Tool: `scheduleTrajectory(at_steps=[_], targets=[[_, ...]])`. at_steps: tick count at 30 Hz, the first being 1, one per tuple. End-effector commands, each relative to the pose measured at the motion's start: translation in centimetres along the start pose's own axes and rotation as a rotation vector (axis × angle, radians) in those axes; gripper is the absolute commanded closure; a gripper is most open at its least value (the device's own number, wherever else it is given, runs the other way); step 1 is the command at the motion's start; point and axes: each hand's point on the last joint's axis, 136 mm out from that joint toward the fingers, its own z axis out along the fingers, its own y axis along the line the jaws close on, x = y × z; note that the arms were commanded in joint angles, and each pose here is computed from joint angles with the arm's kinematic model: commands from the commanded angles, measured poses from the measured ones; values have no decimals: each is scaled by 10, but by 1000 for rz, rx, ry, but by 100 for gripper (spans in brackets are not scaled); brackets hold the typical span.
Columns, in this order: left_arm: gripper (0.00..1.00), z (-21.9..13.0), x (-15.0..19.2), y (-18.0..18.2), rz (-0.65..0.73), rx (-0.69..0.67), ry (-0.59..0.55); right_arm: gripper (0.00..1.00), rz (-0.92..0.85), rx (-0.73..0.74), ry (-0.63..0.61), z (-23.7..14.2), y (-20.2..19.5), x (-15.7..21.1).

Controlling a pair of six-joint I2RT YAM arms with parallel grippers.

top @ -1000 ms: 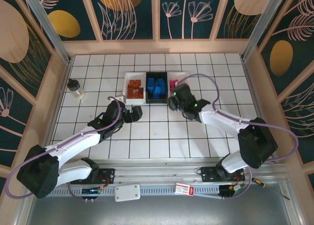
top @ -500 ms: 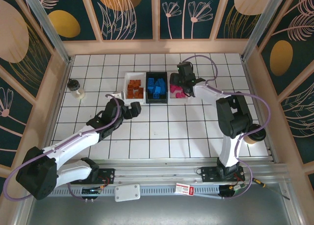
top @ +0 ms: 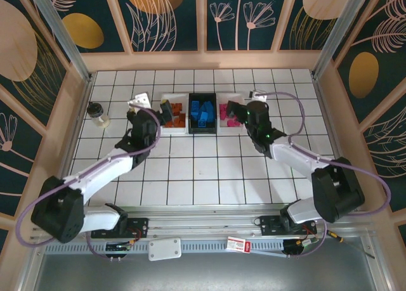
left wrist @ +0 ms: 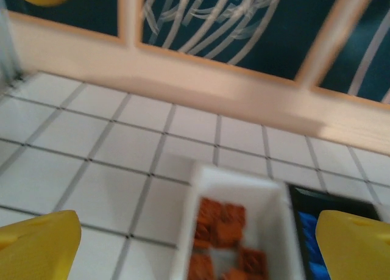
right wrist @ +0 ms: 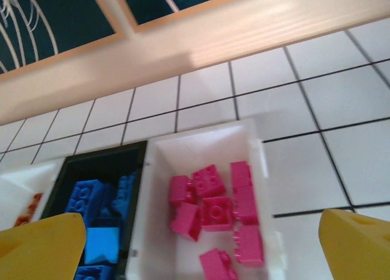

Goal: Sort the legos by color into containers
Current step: Place the lego in the container, then reset both arms

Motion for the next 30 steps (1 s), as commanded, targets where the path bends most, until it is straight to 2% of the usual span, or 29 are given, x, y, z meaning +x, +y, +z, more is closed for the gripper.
scheduleTrajectory(at_steps=[1, 4, 6, 11, 14, 18, 22, 25, 27, 30], targets=[[2, 33, -27, 48, 29, -110, -57, 1, 53, 50, -161, -20, -19, -23], [2, 46, -20, 109, 25, -223, -78, 1, 76, 100, -209, -30, -33, -25], [2, 47, -4, 136, 67, -267, -63, 1, 60, 124, -216, -32, -39, -26], [1, 45, 34, 167, 180, -327, -17, 1, 55, 219, -192, -32, -68, -27], [1, 37, 49, 171, 169, -298, -46, 1, 86, 246, -168, -31, -88, -27], [1, 26, 52, 165, 166, -233, -109, 1, 78, 300, -201, -38, -119, -27], [1, -17, 55, 143, 199, -35, -271, 1, -35, 328, -264, -50, -142, -25], [1, -5, 62, 147, 202, -72, -206, 1, -73, 364, -375, -67, -163, -24], [1, -2, 57, 166, 141, -188, -213, 1, -105, 364, -440, -77, -171, -21], [1, -2, 57, 170, 128, -202, -213, 1, -140, 398, -434, -70, -187, -14]])
